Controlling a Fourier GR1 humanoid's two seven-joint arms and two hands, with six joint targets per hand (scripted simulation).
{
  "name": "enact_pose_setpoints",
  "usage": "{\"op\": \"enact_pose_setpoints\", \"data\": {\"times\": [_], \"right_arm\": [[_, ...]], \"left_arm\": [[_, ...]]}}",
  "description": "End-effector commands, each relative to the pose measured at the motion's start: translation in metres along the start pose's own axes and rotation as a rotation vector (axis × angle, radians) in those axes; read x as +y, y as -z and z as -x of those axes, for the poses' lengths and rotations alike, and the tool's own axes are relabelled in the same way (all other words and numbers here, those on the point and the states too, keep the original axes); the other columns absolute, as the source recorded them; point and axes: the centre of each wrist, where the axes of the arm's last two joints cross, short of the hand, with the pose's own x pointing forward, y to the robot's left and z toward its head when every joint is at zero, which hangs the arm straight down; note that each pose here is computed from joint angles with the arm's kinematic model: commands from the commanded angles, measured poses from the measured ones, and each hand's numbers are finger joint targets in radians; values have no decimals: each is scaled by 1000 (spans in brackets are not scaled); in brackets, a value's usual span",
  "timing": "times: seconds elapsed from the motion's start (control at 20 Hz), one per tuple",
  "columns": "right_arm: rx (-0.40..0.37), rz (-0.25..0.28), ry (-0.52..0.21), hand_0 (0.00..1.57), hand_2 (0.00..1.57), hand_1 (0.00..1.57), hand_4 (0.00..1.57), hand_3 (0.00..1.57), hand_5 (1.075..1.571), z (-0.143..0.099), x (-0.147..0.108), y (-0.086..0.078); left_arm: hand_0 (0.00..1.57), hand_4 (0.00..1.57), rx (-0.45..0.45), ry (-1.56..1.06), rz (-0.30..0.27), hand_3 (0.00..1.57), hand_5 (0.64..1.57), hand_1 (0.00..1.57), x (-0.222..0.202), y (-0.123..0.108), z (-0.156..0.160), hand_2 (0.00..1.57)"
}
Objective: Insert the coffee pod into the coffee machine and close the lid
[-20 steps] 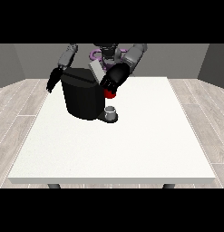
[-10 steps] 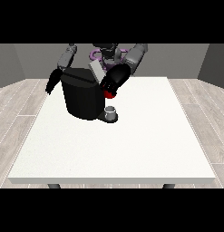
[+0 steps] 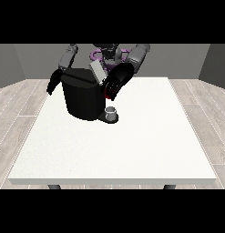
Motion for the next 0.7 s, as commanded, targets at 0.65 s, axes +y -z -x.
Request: {"op": "enact_pose_setpoints", "data": {"times": [0.65], "right_arm": [[248, 48, 11, 0, 0, 0, 0, 0, 1571, 88, -37, -55]], "left_arm": [[0, 0, 42, -169, 250, 0, 1571, 0, -127, -23, 3, 85]]}}
